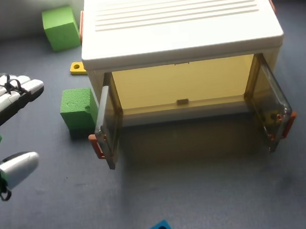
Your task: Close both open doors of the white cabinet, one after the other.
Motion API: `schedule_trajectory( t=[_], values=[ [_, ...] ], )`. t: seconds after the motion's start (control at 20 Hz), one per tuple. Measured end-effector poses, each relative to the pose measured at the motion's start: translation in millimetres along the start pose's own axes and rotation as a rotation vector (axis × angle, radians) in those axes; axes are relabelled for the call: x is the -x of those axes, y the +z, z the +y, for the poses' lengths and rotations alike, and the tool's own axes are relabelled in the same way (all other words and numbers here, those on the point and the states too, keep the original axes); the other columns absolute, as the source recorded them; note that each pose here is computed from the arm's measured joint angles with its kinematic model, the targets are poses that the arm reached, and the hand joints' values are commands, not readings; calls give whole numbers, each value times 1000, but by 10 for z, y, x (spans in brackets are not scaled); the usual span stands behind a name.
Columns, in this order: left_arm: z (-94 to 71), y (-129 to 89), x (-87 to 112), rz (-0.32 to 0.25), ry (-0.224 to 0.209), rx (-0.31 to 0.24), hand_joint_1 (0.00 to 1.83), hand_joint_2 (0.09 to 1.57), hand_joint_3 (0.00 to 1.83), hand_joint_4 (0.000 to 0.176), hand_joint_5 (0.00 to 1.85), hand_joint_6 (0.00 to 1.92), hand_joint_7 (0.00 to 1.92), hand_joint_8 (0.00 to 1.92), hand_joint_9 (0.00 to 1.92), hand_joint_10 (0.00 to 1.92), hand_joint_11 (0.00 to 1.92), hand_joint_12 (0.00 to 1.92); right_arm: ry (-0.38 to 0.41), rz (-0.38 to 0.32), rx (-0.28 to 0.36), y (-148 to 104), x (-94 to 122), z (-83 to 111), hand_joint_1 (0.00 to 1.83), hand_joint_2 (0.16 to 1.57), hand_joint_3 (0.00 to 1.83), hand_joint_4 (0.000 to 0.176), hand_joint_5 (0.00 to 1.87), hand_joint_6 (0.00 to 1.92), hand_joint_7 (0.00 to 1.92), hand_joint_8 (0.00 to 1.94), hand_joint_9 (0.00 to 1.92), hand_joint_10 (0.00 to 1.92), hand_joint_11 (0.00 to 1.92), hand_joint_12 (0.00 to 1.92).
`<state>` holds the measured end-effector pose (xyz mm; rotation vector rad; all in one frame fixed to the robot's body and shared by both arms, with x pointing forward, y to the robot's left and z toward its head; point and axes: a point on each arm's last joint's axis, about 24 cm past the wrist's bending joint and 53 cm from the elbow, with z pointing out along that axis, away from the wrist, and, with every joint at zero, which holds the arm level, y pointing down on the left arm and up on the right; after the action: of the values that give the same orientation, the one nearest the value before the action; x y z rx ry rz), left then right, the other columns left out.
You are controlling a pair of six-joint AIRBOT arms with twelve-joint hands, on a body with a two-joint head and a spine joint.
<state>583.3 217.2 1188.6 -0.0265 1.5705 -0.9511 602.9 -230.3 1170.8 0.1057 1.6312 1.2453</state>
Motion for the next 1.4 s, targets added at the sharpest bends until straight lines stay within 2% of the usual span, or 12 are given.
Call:
schedule_trajectory(
  t=[0.2,0.25,0.35,0.4,0.45,0.65,0.75,0.95,1.05,1.15,1.2,1.4],
  values=[
    [-6,4,-2,1,0,-2,0,1400,1,0,61,1,74,0,85,1,0,300,-1,6,-1,0,-15,-2,84,1458,2,18,85,1,56,1,18,2,52,11],
    [-13,9,-13,6,1,-4,0,1407,2,0,62,1,62,2,78,1,0,342,-1,6,-1,0,-16,-3,87,1462,3,10,91,3,56,1,17,1,47,8],
    [-29,34,-95,32,-6,-11,0,1410,0,0,50,0,19,1,38,1,0,294,-2,9,-1,0,-21,-2,89,1462,3,8,84,0,49,0,12,0,45,7],
    [-26,47,-144,47,-9,-13,0,1409,0,0,36,2,4,1,9,0,0,158,-2,10,-3,0,-23,-6,92,1467,5,2,84,1,54,2,12,0,47,7],
    [-32,69,-210,70,-12,-20,0,1394,0,0,29,1,34,8,23,5,0,148,-2,12,-4,0,-30,-10,92,1465,3,11,77,0,47,0,4,0,40,4],
    [-12,112,-355,116,-30,-18,0,1409,3,0,0,0,36,3,27,5,0,88,-3,12,-4,0,-28,-10,123,1472,2,25,79,1,58,4,9,2,42,4],
    [-12,132,-377,130,-28,-20,0,1431,5,0,0,0,21,1,21,2,0,76,-2,13,-4,0,-33,-10,127,1475,3,20,81,1,62,5,14,4,46,5],
    [-49,169,-476,152,-45,-34,0,1474,3,0,0,0,0,0,0,0,0,93,-3,14,-6,0,-33,-15,117,1469,0,17,93,3,78,4,29,4,64,6],
    [-79,207,-537,166,-56,-46,0,1488,1,0,0,0,0,0,8,1,0,186,-3,13,-4,0,-33,-11,124,1468,0,16,102,5,90,7,33,4,63,5],
    [-105,242,-567,175,-61,-58,0,1484,0,0,0,0,0,0,4,0,0,210,-3,13,-5,0,-33,-12,100,1455,0,24,101,2,88,3,36,3,68,5],
    [-126,262,-568,174,-64,-63,0,1485,0,0,16,6,0,0,0,0,0,203,-2,13,-5,0,-32,-12,102,1459,0,14,100,1,78,0,30,0,61,1],
    [-218,323,-614,187,-58,-99,33,1470,0,0,46,1,24,1,28,2,0,250,-2,14,-4,1,-36,-10,72,1460,1,14,90,1,68,2,27,2,65,4]
  ],
)
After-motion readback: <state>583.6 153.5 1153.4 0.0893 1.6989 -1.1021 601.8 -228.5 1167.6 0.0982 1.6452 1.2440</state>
